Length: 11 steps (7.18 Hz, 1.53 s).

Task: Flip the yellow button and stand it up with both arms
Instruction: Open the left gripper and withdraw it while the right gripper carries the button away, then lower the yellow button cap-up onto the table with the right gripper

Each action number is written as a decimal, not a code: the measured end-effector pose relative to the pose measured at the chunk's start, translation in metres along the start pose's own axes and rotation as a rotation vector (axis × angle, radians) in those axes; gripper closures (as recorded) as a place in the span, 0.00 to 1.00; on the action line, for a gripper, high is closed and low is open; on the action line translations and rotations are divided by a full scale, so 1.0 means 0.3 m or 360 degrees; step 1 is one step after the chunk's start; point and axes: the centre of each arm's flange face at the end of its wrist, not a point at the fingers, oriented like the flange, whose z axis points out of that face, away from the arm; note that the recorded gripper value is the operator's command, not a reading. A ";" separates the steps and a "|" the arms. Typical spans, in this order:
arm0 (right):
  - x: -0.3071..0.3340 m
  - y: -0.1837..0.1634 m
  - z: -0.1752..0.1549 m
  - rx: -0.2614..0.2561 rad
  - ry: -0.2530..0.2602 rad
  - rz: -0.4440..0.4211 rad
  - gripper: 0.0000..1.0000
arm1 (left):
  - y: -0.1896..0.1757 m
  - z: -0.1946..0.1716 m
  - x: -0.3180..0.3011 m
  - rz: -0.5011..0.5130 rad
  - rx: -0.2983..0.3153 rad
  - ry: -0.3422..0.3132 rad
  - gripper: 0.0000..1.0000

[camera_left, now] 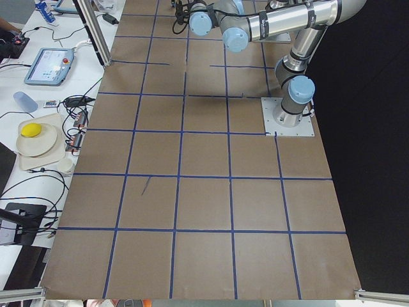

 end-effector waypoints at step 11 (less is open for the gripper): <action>0.556 -0.230 -0.057 -0.0328 0.1795 -0.2329 0.87 | -0.092 -0.114 -0.169 0.0233 -0.0032 -0.1842 0.00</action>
